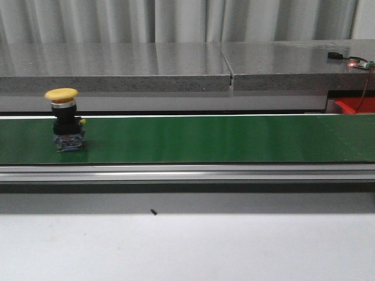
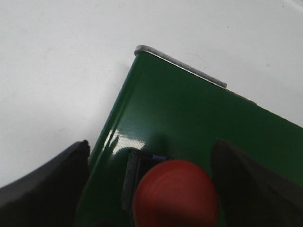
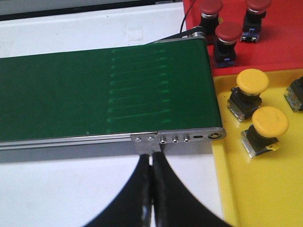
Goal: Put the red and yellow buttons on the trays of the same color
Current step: 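Place the red button on the green belt with the left gripper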
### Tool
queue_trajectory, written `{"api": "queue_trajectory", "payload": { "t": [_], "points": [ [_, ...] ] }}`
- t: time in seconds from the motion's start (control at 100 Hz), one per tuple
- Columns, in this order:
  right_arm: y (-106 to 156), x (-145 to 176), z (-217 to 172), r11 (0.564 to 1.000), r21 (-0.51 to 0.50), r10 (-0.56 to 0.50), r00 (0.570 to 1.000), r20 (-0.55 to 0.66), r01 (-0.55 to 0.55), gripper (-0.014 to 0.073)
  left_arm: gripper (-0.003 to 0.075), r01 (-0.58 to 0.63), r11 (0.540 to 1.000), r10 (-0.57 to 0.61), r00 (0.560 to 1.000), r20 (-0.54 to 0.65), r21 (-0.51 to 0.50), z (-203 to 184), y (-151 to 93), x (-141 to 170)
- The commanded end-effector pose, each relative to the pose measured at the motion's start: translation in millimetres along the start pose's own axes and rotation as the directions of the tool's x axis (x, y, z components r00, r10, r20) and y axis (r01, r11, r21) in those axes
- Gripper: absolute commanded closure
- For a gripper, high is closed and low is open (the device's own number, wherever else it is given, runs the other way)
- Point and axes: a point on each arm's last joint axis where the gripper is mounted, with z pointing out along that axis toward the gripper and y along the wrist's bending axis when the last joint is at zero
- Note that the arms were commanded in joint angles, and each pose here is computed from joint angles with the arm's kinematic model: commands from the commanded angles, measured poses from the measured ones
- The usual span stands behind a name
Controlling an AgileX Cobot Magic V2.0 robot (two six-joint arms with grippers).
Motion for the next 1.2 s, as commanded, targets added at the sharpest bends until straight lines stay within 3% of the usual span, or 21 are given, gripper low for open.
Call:
{"api": "queue_trajectory", "payload": {
  "t": [0.0,0.12,0.21,0.31,0.43,0.66,0.87,1.06,1.19],
  "points": [
    [1.6,-12.4,-4.9,1.000,-0.008,-0.008,0.997,0.083,0.009,0.0662,0.0143,-0.019,1.000,0.017,0.991,0.134,0.018,-31.1,-10.9,-13.4],
    [1.6,-12.4,-4.9,1.000,-0.008,-0.008,0.997,0.083,0.009,0.0662,0.0169,-0.067,0.997,0.059,0.977,0.204,0.032,-57.1,-23.5,-13.9],
    [1.6,-12.4,-4.9,1.000,-0.008,-0.008,0.997,0.083,0.009,0.0662,0.0251,-0.112,0.992,0.095,0.962,0.258,0.053,-81.0,-37.6,-11.0],
    [1.6,-12.4,-4.9,1.000,-0.008,-0.008,0.997,0.083,0.009,0.0662,0.0446,-0.172,0.981,0.138,0.943,0.303,0.088,-106.8,-56.8,-3.2],
    [1.6,-12.4,-4.9,1.000,-0.008,-0.008,0.997,0.083,0.009,0.0662,0.0741,-0.254,0.958,0.190,0.912,0.365,0.135,-138.7,-80.1,10.2],
    [1.6,-12.4,-4.9,1.000,-0.008,-0.008,0.997,0.083,0.009,0.0662,0.0739,-0.395,0.890,0.280,0.869,0.408,0.228,-182.7,-111.8,42.5],
    [1.6,-12.4,-4.9,1.000,-0.008,-0.008,0.997,0.083,0.009,0.0662,0.0739,-0.461,0.845,0.310,0.835,0.455,0.271,-205.8,-117.5,71.6],
    [1.6,-12.4,-4.9,1.000,-0.008,-0.008,0.997,0.083,0.009,0.0662,0.0739,-0.454,0.843,0.300,0.842,0.448,0.289,-204.8,-106.4,98.7],
    [1.6,-12.4,-4.9,1.000,-0.008,-0.008,0.997,0.083,0.009,0.0662,0.0739,-0.390,0.883,0.255,0.866,0.431,0.262,-199.6,-93.4,114.1]
  ]
}}
